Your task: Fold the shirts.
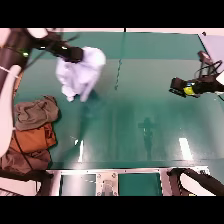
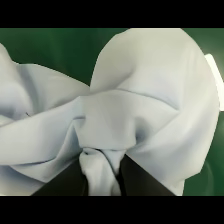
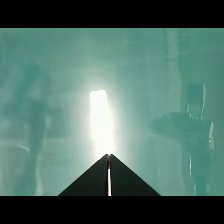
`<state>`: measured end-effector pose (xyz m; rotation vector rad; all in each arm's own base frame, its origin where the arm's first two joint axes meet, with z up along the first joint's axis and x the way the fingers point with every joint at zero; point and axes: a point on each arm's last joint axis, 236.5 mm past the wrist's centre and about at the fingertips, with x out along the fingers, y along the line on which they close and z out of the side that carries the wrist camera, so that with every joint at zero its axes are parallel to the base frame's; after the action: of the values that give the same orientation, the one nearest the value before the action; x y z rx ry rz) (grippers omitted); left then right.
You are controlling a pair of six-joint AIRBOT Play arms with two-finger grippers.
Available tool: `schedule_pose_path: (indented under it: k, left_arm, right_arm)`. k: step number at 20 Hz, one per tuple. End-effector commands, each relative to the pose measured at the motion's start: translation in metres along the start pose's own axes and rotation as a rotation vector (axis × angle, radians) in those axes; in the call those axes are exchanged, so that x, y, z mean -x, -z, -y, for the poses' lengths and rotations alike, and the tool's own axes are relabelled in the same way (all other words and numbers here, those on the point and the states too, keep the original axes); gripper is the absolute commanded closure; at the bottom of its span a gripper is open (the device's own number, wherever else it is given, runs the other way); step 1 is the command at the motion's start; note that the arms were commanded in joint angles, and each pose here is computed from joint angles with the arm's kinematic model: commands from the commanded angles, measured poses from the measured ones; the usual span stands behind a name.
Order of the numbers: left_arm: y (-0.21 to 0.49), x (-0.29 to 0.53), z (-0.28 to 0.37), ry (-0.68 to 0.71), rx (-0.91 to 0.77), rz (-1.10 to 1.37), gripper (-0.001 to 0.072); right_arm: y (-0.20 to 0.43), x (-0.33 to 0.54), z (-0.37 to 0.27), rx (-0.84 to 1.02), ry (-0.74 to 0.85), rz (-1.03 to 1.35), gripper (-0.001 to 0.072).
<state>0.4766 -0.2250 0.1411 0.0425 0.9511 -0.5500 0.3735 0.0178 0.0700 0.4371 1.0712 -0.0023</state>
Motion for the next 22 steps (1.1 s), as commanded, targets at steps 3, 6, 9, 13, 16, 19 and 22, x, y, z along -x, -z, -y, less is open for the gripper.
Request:
schedule_pose_path:
  k: [3,6,9,13,16,19,22]
  left_arm:
    - [0.063,-0.041,0.137,0.195,-0.134,-0.172,0.0676]
    - [0.109,-0.062,0.154,0.231,-0.138,-0.302,0.0044]
    - [0.107,-0.039,0.086,0.098,-0.111,-0.369,0.0044]
    - [0.116,-0.008,-0.022,-0.008,0.135,-0.426,0.0044]
    - [0.155,-0.015,-0.077,-0.025,0.309,-0.487,0.0043]
    - [0.202,-0.054,-0.094,-0.009,0.423,-0.502,0.0042]
    - [0.206,-0.101,-0.082,0.093,0.489,-0.377,0.0042]
  right_arm:
    - [0.001,0.018,0.019,-0.043,0.023,0.008,0.0699]
    - [0.013,0.011,0.024,-0.052,0.03,-0.027,0.0526]
    - [0.037,0.004,0.026,-0.061,0.031,-0.112,0.0298]
    - [0.108,-0.031,0.009,-0.08,-0.033,-0.297,0.0299]
    - [0.171,-0.062,-0.024,-0.089,-0.132,-0.406,0.0286]
    - [0.206,-0.088,-0.056,-0.101,-0.204,-0.4,0.0166]
    - [0.207,-0.102,-0.08,-0.146,-0.256,-0.367,0.0166]
